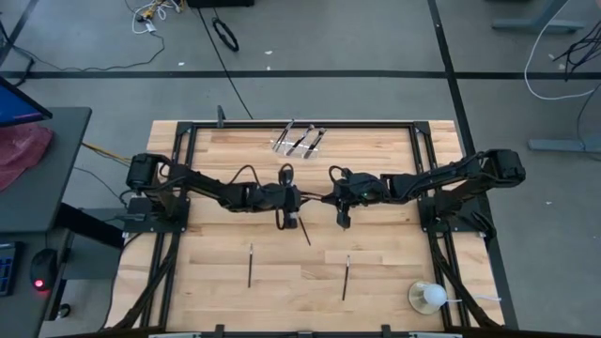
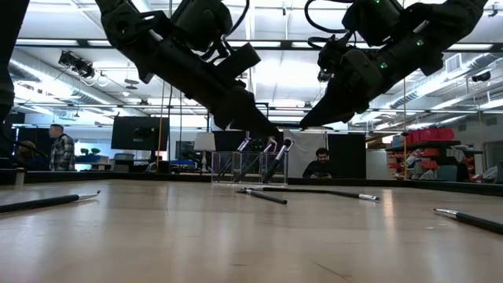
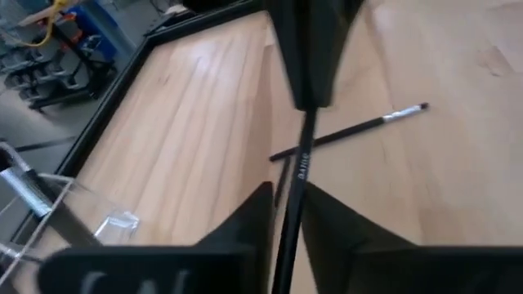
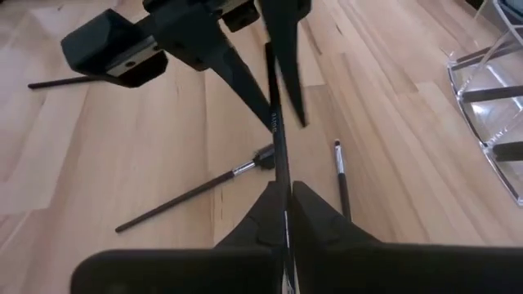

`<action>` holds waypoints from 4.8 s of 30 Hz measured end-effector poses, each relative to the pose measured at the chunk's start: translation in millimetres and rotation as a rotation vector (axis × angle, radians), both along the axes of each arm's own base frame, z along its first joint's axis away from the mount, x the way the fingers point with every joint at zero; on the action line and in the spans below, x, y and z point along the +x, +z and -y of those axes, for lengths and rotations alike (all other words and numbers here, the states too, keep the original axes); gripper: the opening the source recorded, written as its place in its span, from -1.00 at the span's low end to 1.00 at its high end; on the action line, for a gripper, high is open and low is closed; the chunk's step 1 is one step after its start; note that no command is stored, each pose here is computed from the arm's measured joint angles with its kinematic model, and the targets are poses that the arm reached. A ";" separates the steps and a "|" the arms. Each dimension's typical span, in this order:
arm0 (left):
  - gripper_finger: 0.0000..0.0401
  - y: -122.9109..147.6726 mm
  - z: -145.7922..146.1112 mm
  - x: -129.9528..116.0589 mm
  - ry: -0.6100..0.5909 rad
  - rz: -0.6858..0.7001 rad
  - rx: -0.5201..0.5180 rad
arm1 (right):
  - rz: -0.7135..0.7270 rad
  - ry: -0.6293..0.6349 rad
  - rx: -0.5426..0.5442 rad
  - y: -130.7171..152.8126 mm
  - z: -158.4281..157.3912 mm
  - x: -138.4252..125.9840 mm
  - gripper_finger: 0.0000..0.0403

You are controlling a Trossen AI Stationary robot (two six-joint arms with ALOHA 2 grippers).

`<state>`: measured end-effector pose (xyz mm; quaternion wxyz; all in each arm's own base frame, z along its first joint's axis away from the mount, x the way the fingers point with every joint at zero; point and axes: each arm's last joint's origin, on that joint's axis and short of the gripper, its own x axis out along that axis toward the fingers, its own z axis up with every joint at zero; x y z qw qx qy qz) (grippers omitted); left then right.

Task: Put items in baskets/containers
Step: Put the black eyeshadow brush into the transparent organizer

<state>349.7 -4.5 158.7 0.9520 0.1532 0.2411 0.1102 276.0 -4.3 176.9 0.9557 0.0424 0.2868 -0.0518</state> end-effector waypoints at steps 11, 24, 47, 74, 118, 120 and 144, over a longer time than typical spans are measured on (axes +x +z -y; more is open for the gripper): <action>-0.91 -1.8 -2.7 -0.1 -0.068 -0.004 -0.087 | 0.000 0.010 -0.013 0.6 -1.1 -0.3 -0.83; -0.92 -26.7 -19.0 -40.5 -0.022 0.235 -0.271 | 0.053 -0.117 -0.054 40.7 7.8 -41.2 0.03; -0.90 -1.9 -14.7 -58.7 -0.233 0.622 -0.404 | 0.676 0.147 -0.063 12.7 -2.5 18.5 -0.12; -0.12 -35.5 -16.8 -60.2 -0.096 0.294 -0.458 | 0.420 -0.047 -0.001 59.2 25.5 12.8 -0.96; -0.10 -53.1 -0.8 -66.7 0.129 0.163 -0.488 | 0.034 -0.370 0.139 32.7 192.1 78.5 -0.72; -0.10 -53.1 -0.7 -66.7 0.129 0.163 -0.488 | 0.027 -0.371 0.141 32.1 191.9 78.2 -0.68; -0.10 -53.0 -1.0 -66.8 0.140 0.167 -0.484 | -0.071 -0.213 -0.036 68.2 176.8 54.8 -0.62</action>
